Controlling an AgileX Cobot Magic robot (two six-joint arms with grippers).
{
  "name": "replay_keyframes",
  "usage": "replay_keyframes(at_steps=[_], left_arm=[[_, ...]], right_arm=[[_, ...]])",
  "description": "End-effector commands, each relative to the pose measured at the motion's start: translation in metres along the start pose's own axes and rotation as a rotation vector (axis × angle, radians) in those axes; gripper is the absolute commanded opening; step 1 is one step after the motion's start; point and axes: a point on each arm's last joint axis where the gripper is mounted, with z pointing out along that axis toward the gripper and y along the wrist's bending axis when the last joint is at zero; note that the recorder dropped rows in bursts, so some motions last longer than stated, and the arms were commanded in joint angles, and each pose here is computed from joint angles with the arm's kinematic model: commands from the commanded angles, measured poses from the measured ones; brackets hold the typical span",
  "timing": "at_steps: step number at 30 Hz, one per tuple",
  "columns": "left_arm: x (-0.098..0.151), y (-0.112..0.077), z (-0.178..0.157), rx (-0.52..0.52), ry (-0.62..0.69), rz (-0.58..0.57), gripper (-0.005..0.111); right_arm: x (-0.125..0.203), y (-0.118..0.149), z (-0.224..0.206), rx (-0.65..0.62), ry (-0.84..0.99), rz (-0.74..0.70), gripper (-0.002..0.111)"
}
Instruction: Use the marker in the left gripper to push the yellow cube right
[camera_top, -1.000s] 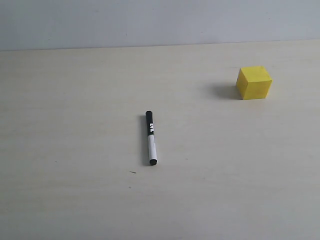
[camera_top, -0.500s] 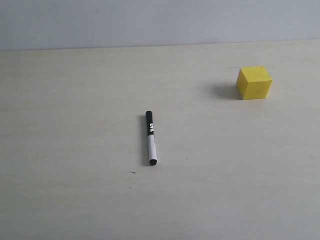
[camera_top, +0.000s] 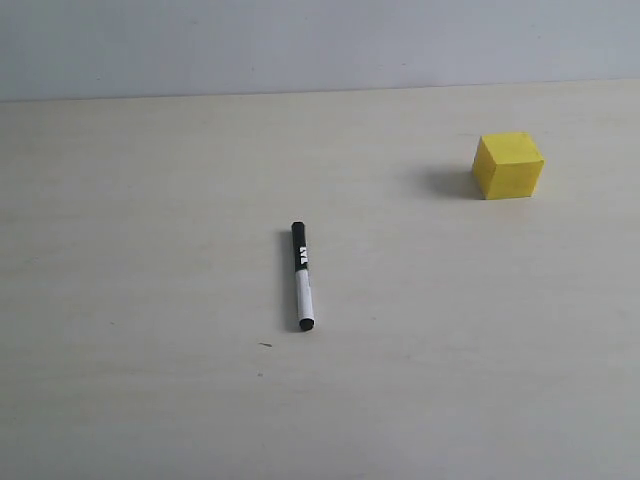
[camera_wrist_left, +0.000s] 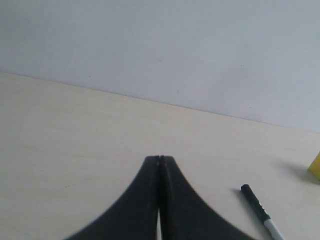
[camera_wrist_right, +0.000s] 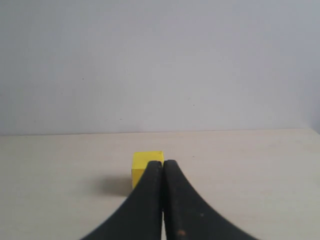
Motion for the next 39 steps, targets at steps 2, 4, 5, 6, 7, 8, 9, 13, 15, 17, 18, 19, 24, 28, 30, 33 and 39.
replay_keyframes(at_steps=[2, 4, 5, 6, 7, 8, 9, 13, 15, 17, 18, 19, 24, 28, 30, 33, 39], left_arm=[[0.0005, 0.0002, -0.0004, 0.0, -0.005, -0.003, 0.0], [0.0005, 0.0002, -0.0004, 0.0, -0.005, -0.003, 0.0], [0.0005, 0.0002, -0.0004, 0.0, -0.005, -0.003, 0.0], [0.0005, 0.0002, -0.0004, 0.0, -0.005, -0.003, 0.0], [0.0005, 0.0002, -0.0004, 0.0, -0.005, -0.003, 0.0], [0.0005, 0.0002, -0.0004, 0.0, -0.005, -0.003, 0.0], [0.0005, 0.0002, -0.0004, 0.0, -0.005, -0.003, 0.0], [0.0005, 0.0002, -0.0004, 0.0, -0.005, -0.003, 0.0], [0.0005, 0.0002, -0.0004, 0.0, -0.005, -0.003, 0.0], [0.0005, 0.0002, -0.0004, 0.0, -0.005, -0.003, 0.0], [0.0005, 0.0002, -0.0004, 0.0, -0.005, -0.003, 0.0], [0.0005, 0.0002, -0.0004, 0.0, -0.005, -0.003, 0.0], [0.0005, 0.0002, -0.0004, 0.0, -0.005, -0.003, 0.0], [0.0005, 0.0002, -0.0004, 0.0, -0.005, -0.003, 0.0], [0.0005, 0.0002, -0.0004, 0.0, -0.005, -0.003, 0.0], [0.0005, 0.0002, -0.0004, 0.0, -0.005, -0.003, 0.0], [0.0005, 0.0002, -0.0004, 0.0, -0.005, -0.003, 0.0]], right_arm=[[0.0009, -0.0004, -0.0003, 0.006, -0.006, -0.008, 0.0], [0.0015, 0.0002, -0.0003, 0.0, 0.001, 0.119, 0.0], [0.0015, 0.0003, -0.0003, -0.001, 0.001, 0.164, 0.0], [0.0015, 0.0003, -0.0003, -0.001, 0.001, 0.2, 0.0], [0.0018, 0.0003, -0.0003, -0.001, 0.005, 0.203, 0.0], [0.002, -0.0002, -0.0003, 0.005, 0.006, 0.157, 0.0], [0.0021, -0.0006, -0.0003, 0.008, 0.007, 0.13, 0.0], [0.0021, -0.0003, -0.0003, 0.005, 0.007, 0.141, 0.0], [0.0021, -0.0003, -0.0003, 0.005, 0.007, 0.141, 0.0], [0.0021, -0.0003, -0.0003, 0.005, 0.007, 0.141, 0.0], [0.0021, -0.0003, -0.0003, 0.005, 0.007, 0.141, 0.0], [0.0021, -0.0003, -0.0003, 0.005, 0.007, 0.141, 0.0], [0.0021, -0.0003, -0.0003, 0.005, 0.007, 0.141, 0.0], [0.0021, -0.0003, -0.0003, 0.005, 0.007, 0.141, 0.0], [0.0021, -0.0003, -0.0003, 0.005, 0.007, 0.141, 0.0], [0.0021, -0.0003, -0.0003, 0.005, 0.007, 0.141, 0.0], [0.0021, -0.0003, -0.0003, 0.005, 0.007, 0.141, 0.0]])
